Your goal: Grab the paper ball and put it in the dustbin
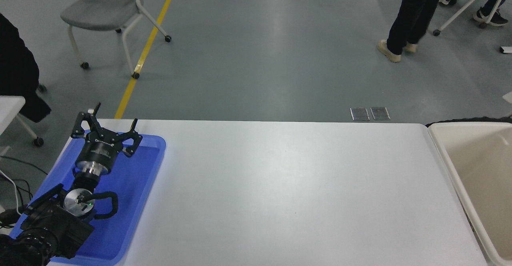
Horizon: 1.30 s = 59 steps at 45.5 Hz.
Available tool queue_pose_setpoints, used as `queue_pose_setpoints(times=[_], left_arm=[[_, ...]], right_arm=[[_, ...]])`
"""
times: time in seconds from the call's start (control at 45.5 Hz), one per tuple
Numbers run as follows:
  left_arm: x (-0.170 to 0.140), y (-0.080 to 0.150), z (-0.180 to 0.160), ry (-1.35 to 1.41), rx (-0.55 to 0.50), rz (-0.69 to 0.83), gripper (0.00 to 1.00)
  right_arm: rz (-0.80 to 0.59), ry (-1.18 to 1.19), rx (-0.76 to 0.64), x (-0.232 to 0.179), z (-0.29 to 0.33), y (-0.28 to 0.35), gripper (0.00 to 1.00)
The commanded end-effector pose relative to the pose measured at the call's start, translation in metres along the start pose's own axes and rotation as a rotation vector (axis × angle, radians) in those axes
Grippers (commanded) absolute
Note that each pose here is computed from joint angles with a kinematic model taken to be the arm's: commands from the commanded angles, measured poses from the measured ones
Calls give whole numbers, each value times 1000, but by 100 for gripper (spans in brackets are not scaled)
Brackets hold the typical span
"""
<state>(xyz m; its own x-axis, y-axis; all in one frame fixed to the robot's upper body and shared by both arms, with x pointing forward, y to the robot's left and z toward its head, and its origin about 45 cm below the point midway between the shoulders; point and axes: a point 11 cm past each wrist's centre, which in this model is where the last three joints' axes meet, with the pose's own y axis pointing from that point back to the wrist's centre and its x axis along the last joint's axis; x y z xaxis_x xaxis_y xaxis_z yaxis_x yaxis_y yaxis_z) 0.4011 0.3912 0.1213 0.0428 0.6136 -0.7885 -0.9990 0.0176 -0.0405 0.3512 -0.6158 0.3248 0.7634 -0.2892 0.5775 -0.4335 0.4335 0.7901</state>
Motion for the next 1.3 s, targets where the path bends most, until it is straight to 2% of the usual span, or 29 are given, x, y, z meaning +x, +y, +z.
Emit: queue_pose_setpoints(times=[0.0,0.264,0.571,0.637,0.659,0.703,0.725,1.275], left_arm=[[0,0,0,0,0,0,100],[0,0,0,0,0,0,100],[-1,-1,0,0,0,-2,100],[-1,-1,0,0,0,-2,100],[0,0,0,0,0,0,100],[-1,-1,0,0,0,-2,100],[-1,-1,0,1,0,-4,100],[0,0,0,0,0,0,100]], right_arm=[[42,-103,-72,-64,22,-74,0],[56,-158,-9,-146,-23,-129,0],[58,-193,59,-190,-68,-149,0],[65,-195,63,-191,-72,-150,19],[69,-199,61,-191,-72,-150,31],[73,-216,58,-191,-74,-151,81],[72,-222,54,-191,-74,-151,100],[93,-258,58,-182,-73,-149,100]])
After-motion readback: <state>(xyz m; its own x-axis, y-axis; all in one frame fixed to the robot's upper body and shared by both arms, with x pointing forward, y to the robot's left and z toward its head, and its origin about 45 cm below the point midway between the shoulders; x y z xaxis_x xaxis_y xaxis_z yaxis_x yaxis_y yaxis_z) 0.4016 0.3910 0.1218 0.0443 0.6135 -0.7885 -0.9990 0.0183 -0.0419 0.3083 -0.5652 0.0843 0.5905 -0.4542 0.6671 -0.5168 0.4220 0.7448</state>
